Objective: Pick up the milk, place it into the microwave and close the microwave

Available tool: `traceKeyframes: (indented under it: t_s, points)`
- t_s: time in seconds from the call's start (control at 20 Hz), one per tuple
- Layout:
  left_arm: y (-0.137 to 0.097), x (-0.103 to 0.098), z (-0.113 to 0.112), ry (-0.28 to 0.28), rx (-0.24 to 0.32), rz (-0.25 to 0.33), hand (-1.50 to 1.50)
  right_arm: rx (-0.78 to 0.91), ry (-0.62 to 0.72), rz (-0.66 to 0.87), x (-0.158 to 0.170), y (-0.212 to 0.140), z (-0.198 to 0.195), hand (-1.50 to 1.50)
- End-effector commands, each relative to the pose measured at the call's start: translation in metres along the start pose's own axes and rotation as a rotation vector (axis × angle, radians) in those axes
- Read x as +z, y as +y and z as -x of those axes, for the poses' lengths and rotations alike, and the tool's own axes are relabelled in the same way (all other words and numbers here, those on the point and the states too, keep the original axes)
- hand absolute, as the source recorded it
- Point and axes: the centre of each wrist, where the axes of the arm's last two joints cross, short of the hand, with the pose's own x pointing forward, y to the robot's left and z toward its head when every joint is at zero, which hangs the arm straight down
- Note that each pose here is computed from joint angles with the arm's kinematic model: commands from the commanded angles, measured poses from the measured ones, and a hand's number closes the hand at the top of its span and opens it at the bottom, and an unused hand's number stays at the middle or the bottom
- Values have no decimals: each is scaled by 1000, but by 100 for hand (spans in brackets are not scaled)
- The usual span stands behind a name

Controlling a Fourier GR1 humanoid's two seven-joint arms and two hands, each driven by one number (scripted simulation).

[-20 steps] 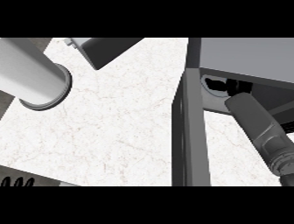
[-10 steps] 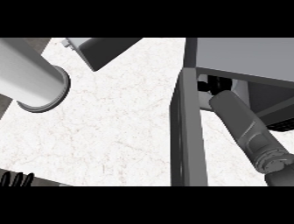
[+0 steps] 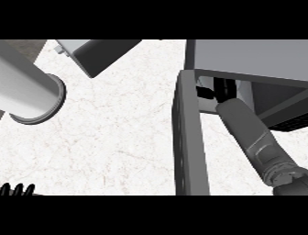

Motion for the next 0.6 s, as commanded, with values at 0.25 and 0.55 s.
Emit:
traceKeyframes:
  t_s: [0.25, 0.55]
  points:
    - [1, 7, 1, 7, 5, -25, -150, -381, 30, -40, 35, 16, 19, -150]
    - [-4, 12, -15, 19, -21, -35, -150, -491, 43, -68, 61, 26, 31, -150]
